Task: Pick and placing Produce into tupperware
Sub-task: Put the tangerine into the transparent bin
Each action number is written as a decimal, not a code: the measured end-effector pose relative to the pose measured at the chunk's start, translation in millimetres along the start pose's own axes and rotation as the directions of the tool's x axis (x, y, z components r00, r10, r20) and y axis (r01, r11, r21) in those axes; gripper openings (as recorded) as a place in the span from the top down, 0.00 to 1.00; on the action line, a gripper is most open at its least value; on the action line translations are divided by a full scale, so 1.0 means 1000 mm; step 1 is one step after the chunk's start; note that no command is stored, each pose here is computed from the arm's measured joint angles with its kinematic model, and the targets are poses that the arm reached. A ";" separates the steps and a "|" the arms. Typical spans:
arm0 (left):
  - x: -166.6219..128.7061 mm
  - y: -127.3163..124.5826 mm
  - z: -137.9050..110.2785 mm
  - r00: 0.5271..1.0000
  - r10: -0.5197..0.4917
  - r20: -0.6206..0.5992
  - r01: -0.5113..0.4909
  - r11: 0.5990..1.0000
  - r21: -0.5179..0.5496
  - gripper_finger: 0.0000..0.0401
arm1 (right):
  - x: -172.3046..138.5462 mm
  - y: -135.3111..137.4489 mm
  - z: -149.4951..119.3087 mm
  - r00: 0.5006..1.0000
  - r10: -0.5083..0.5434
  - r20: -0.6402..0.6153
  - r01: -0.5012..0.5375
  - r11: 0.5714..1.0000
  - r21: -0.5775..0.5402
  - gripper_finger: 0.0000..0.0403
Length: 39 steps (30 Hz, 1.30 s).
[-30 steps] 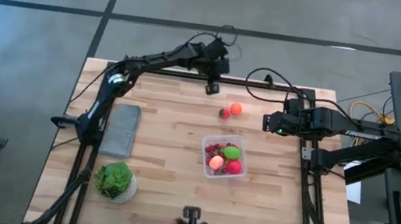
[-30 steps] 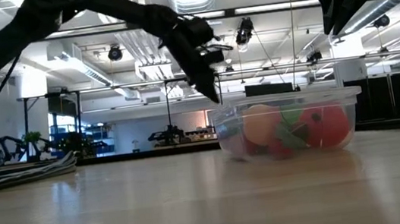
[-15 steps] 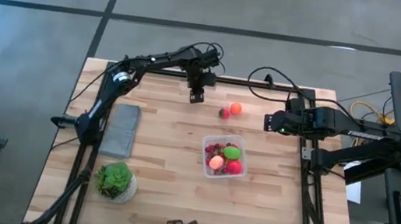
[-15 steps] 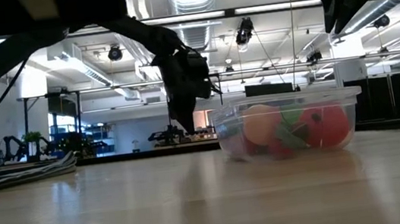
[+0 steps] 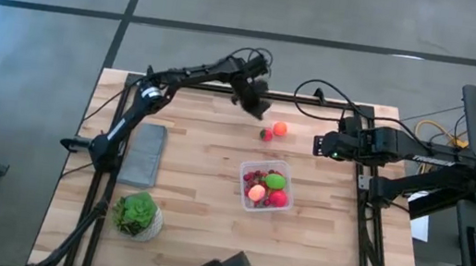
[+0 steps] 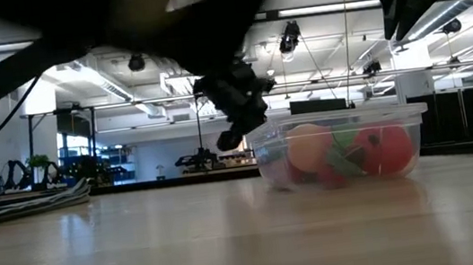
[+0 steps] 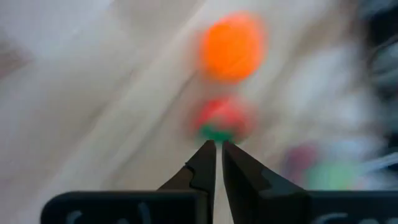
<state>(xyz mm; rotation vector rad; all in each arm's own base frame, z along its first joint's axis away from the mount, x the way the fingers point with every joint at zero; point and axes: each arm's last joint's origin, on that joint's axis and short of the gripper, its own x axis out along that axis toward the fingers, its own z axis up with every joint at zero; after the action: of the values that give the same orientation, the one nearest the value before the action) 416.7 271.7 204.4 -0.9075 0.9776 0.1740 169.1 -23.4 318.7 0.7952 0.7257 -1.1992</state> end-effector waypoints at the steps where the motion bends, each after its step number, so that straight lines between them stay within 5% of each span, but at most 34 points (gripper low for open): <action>1: -0.001 -0.001 0.006 0.996 -0.083 0.034 0.084 0.995 -0.053 0.97 | 0.000 0.000 0.000 1.000 0.000 0.000 0.000 1.000 0.000 0.81; 5: -0.009 -0.013 0.028 0.897 -0.424 0.122 0.437 0.892 -0.112 0.97 | 0.001 0.002 0.001 1.000 0.017 -0.001 -0.017 0.999 0.030 0.82; 9: -0.011 -0.022 0.034 0.857 -0.497 0.132 0.513 0.848 -0.133 0.97 | 0.023 0.007 0.005 0.993 0.093 -0.069 -0.089 0.994 0.068 0.84; 13: -0.014 -0.019 0.024 0.903 -0.419 0.100 0.430 0.888 -0.163 0.97 | 0.066 0.008 0.011 0.967 0.224 -0.119 -0.210 0.970 0.122 0.88; 17: -0.019 -0.011 0.002 0.992 -0.121 0.027 0.124 0.980 -0.154 0.97 | 0.109 -0.003 0.021 0.932 0.342 -0.122 -0.311 0.925 0.218 0.90; 20: -0.021 -0.009 -0.014 0.996 0.055 -0.068 -0.062 0.993 -0.101 0.97 | 0.142 -0.016 0.027 0.913 0.383 -0.138 -0.333 0.898 0.286 0.91; 32: -0.048 -0.061 -0.035 0.987 0.153 -0.055 -0.147 0.984 0.098 0.97 | 0.240 -0.010 0.056 0.919 0.326 -0.221 -0.251 0.917 0.308 0.91; 39: -0.032 -0.045 -0.057 0.966 0.210 -0.152 -0.199 0.977 0.083 0.97 | 0.269 -0.010 0.063 0.933 0.263 -0.248 -0.182 0.935 0.304 0.91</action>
<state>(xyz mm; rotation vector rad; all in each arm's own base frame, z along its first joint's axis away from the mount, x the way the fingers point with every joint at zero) 384.4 209.9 242.4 -0.7669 1.2207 0.2447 221.1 -216.2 127.3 1.2717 0.6846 -0.9980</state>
